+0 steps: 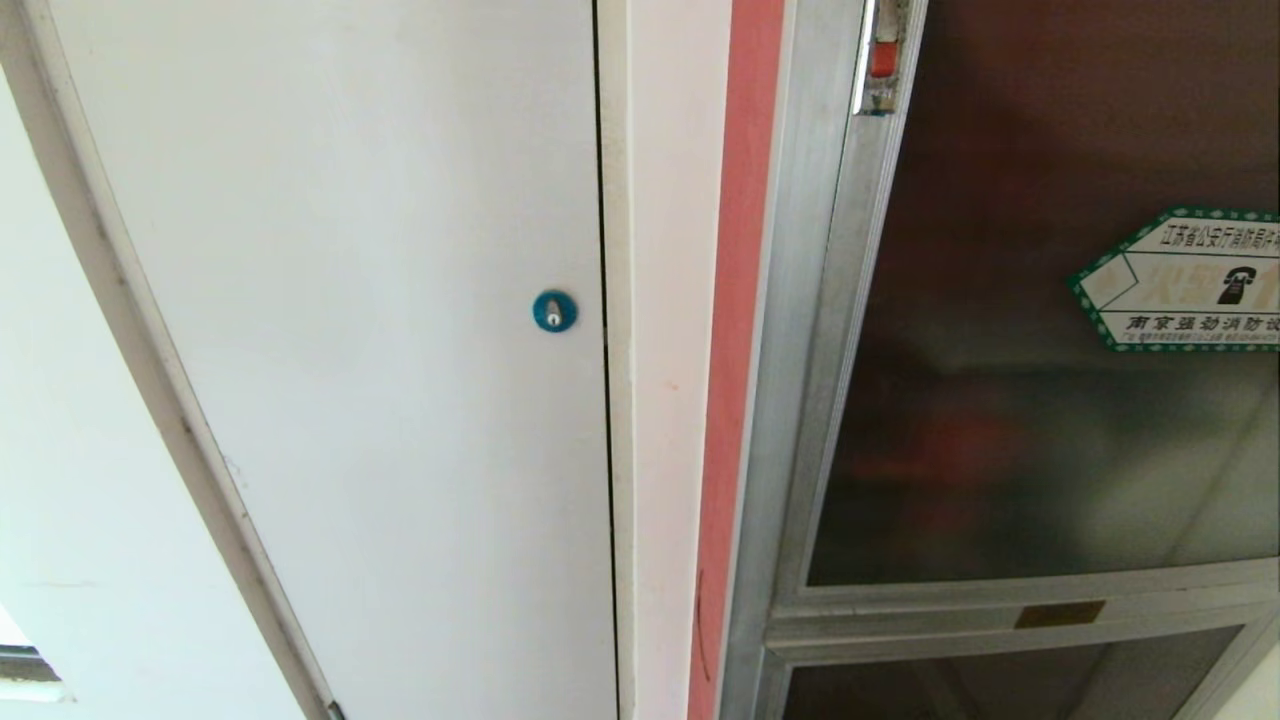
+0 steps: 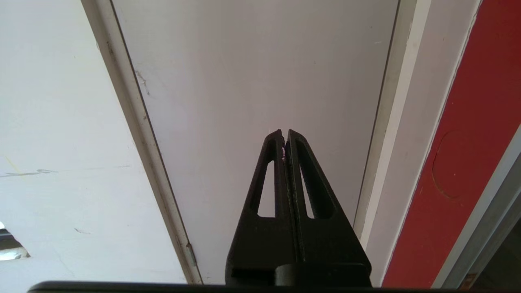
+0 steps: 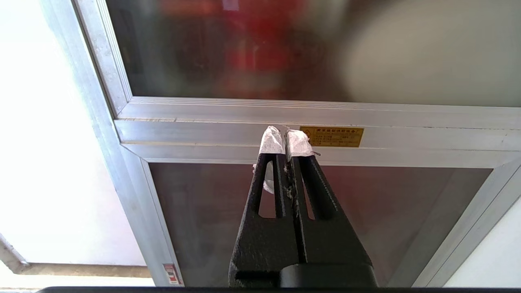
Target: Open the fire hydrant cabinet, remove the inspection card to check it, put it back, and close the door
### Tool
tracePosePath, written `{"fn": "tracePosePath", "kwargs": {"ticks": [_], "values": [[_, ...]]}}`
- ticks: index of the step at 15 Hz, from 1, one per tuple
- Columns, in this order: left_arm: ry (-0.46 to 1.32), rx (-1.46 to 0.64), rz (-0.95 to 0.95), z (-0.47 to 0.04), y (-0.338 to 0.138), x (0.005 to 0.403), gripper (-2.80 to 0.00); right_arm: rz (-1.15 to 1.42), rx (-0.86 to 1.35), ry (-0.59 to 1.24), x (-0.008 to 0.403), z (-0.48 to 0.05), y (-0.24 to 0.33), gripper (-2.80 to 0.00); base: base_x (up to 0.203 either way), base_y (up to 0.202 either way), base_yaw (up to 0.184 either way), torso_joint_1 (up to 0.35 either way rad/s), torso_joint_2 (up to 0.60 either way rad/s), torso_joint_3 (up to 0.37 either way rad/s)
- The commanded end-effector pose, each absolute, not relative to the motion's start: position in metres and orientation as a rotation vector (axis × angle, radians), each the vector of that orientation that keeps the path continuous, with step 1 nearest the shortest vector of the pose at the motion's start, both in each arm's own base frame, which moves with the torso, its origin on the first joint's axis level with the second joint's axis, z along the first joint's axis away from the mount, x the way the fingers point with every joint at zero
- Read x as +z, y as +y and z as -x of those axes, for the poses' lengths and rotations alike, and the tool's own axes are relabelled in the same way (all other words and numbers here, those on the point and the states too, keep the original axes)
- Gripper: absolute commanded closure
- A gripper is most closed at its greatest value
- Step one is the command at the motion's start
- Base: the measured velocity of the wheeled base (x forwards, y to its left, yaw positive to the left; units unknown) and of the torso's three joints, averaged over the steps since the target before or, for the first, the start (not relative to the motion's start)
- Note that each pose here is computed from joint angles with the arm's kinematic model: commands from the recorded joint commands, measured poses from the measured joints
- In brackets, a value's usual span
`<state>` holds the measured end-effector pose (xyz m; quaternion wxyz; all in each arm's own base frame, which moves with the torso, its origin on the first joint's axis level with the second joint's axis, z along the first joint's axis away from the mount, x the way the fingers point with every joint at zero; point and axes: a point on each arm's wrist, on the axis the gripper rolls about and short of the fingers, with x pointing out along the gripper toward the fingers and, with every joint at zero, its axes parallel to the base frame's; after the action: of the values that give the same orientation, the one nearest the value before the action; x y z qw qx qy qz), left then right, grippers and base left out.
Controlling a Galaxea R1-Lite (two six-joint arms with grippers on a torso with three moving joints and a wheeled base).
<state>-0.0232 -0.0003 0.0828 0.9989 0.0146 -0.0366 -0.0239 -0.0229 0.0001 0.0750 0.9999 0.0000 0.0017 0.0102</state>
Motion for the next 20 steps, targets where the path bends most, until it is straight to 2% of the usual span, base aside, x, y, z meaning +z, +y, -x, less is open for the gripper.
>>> {"fn": "tracePosePath", "kwargs": {"ticks": [1, 11, 14, 17, 20], "values": [[-0.047, -0.050, -0.029, 0.021, 0.000, 0.075, 0.00, 0.003, 0.023, 0.006, 0.075, 0.023, 0.000, 0.00, 0.000, 0.000, 0.000, 0.000, 0.00, 0.000], [-0.047, -0.048, -0.029, 0.021, 0.000, 0.075, 0.00, -0.015, 0.016, -0.020, 0.082, 0.025, 0.000, 0.00, 0.000, 0.000, 0.000, 0.000, 0.00, 0.000], [-0.047, -0.048, -0.029, 0.021, 0.000, 0.075, 0.00, -0.008, 0.023, -0.079, 0.115, 0.039, 0.000, 0.00, 0.000, 0.000, 0.000, 0.000, 0.00, 0.000], [-0.047, -0.050, -0.029, 0.021, 0.000, 0.075, 0.00, 0.001, 0.078, -0.025, 0.157, 0.039, 0.001, 0.00, 0.000, 0.000, 0.000, 0.000, 0.00, 0.000], [-0.047, -0.049, -0.029, 0.021, 0.000, 0.075, 0.00, 0.004, 0.163, 0.039, 0.209, 0.017, 0.003, 0.00, 0.000, 0.000, 0.000, 0.000, 0.00, 0.000]]}}
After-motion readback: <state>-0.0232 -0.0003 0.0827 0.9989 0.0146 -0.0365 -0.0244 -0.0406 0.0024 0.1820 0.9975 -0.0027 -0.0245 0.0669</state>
